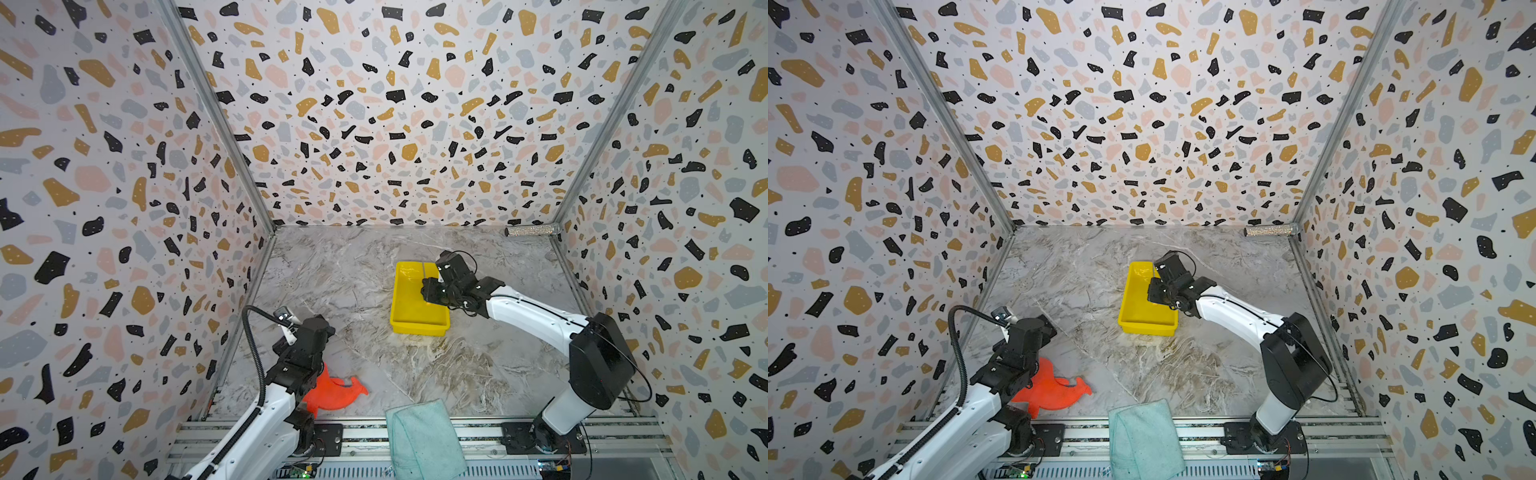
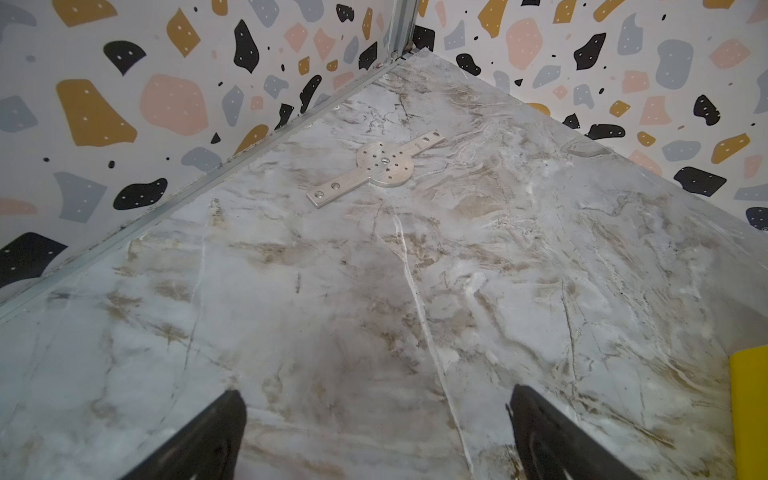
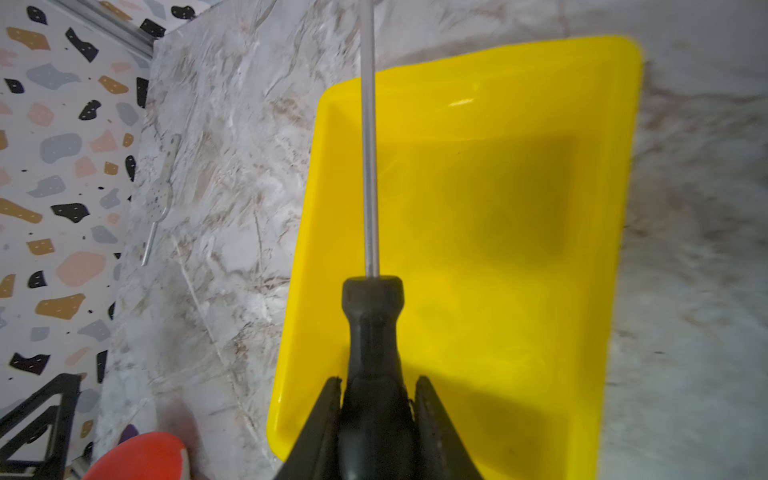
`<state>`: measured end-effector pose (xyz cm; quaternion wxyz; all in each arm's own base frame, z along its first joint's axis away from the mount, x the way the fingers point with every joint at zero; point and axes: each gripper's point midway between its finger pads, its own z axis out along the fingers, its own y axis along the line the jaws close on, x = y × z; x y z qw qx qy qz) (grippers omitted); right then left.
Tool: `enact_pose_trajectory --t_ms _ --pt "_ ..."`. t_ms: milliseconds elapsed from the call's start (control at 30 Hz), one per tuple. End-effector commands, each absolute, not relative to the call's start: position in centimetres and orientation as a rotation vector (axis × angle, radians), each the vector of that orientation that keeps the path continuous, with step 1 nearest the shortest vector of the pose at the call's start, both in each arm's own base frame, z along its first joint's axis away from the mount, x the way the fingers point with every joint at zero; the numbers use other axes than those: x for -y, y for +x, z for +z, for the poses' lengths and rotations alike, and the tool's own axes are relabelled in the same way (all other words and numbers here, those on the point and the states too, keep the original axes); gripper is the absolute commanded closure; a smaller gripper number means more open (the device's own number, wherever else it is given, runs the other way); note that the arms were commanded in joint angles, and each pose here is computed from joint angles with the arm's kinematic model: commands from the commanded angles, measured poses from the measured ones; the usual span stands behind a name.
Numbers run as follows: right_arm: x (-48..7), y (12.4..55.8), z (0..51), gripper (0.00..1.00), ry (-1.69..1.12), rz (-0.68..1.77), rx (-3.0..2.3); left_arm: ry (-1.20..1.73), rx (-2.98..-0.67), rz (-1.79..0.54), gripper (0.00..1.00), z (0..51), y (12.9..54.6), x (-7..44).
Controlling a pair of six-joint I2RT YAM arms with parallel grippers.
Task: Put the screwdriver in the bin
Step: 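Lower the screwdriver into the yellow bin and open the right gripper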
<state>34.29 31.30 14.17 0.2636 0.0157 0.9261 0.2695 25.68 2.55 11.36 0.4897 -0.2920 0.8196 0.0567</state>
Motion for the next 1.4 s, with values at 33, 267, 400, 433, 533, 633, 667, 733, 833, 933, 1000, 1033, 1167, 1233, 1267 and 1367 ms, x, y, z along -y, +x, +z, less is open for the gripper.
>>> enact_pose_trajectory --t_ms 33,267,400,433,533,633,667,733,833,933,1000,1033,1167,1233,1267,1367 --pt "-33.5 34.6 14.1 0.85 0.117 0.846 -2.493 -0.698 -1.983 0.138 0.00 11.3 25.7 -2.6" --pt "-34.0 34.6 12.2 0.85 0.068 0.792 -2.545 -0.695 -1.982 0.135 0.00 11.4 25.8 -2.6" --pt "-33.9 34.3 11.1 0.85 0.016 0.722 -2.570 -0.695 -1.979 0.131 0.00 11.4 25.8 -2.6" --pt "-33.9 34.5 10.9 0.85 -0.005 0.710 -2.572 -0.693 -1.982 0.135 0.00 11.4 25.8 -2.6" --pt "-33.9 35.3 10.1 0.85 -0.063 0.622 -2.600 -0.697 -1.980 0.138 0.00 11.4 25.8 -2.6" --pt "-34.1 35.7 9.0 0.84 -0.126 0.562 -2.629 -0.700 -1.977 0.140 0.00 11.4 25.7 -2.7" --pt "-34.3 35.7 8.7 0.84 -0.146 0.559 -2.636 -0.698 -1.977 0.137 0.00 11.4 25.8 -2.6" --pt "-34.5 35.7 8.0 0.83 -0.181 0.547 -2.657 -0.700 -1.978 0.141 0.00 11.4 25.7 -2.7" --pt "-34.4 35.8 7.5 0.83 -0.192 0.524 -2.662 -0.705 -1.974 0.144 0.00 11.5 25.6 -2.8" --pt "-34.2 36.0 7.6 0.80 -0.197 0.500 -2.658 -0.711 -1.968 0.147 0.00 11.6 25.6 -2.9" --pt "-34.1 36.1 7.6 0.78 -0.202 0.489 -2.656 -0.712 -1.967 0.150 0.00 11.5 25.6 -2.9" --pt "-34.1 36.1 7.7 0.78 -0.205 0.486 -2.652 -0.712 -1.966 0.149 0.00 11.6 25.6 -2.9" --pt "-34.0 36.0 7.8 0.73 -0.216 0.481 -2.652 -0.710 -1.970 0.150 0.00 11.5 25.6 -2.9" --pt "-34.0 36.1 8.2 0.64 -0.221 0.483 -2.642 -0.712 -1.970 0.153 0.00 11.5 25.6 -2.9" --pt "-34.1 36.3 8.4 0.59 -0.225 0.480 -2.636 -0.714 -1.967 0.151 0.00 11.6 25.6 -3.0" --pt "-33.8 36.4 9.5 0.51 -0.239 0.453 -2.630 -0.717 -1.967 0.154 0.00 11.5 25.6 -3.0"
